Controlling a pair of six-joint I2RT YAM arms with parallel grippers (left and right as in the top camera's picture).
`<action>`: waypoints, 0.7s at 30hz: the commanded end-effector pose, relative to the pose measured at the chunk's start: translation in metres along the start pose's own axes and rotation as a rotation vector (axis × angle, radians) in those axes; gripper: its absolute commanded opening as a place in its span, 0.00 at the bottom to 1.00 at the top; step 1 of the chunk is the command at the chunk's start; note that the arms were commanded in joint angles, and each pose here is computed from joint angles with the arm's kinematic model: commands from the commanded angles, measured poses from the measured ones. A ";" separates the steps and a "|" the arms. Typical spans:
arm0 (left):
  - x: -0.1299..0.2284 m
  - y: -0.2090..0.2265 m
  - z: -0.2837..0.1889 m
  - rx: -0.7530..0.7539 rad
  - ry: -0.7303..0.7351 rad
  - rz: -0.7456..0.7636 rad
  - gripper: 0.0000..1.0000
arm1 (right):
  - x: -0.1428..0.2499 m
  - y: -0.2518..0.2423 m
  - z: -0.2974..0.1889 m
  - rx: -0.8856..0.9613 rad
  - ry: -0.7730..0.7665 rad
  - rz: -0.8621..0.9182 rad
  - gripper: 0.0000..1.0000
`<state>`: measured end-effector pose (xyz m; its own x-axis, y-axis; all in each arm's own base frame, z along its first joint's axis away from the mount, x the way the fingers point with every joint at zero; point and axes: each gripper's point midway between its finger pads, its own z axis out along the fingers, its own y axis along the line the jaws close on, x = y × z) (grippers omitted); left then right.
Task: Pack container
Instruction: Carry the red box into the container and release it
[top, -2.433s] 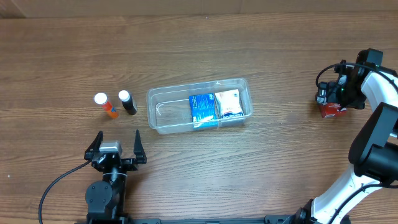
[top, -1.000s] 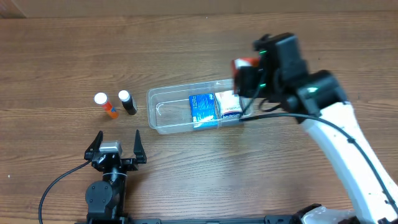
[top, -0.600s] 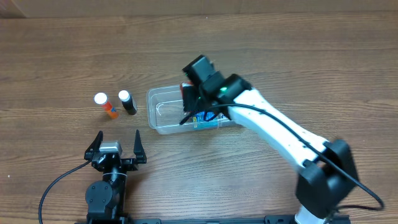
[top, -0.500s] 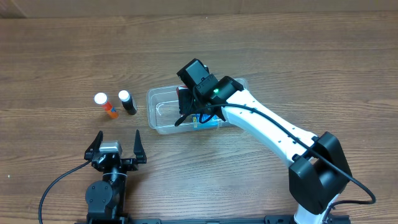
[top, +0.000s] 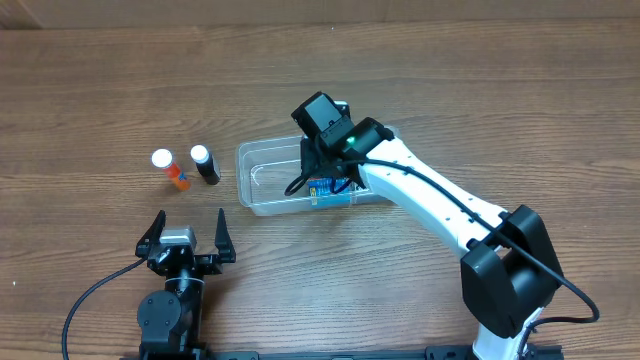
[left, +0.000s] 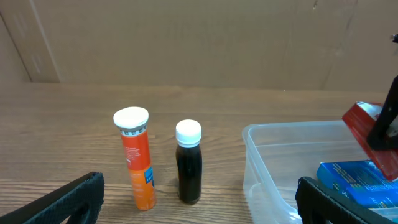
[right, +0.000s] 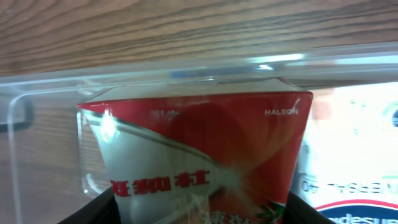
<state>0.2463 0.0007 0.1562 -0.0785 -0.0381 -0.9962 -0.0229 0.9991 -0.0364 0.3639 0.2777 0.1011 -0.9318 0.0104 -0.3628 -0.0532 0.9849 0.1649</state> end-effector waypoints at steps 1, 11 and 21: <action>-0.001 0.001 0.000 -0.002 -0.007 0.015 1.00 | -0.008 -0.006 -0.001 0.026 -0.024 0.012 0.59; -0.001 0.001 0.000 -0.002 -0.007 0.015 1.00 | -0.003 -0.025 0.007 0.109 -0.023 0.003 0.60; -0.001 0.001 0.000 -0.002 -0.007 0.015 1.00 | 0.011 -0.025 0.019 0.072 0.027 0.008 0.65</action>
<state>0.2463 0.0007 0.1562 -0.0789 -0.0381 -0.9962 -0.0229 0.9991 -0.0363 0.3632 0.2532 0.0784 -0.9365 0.0129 -0.3505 -0.0152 0.9969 0.0774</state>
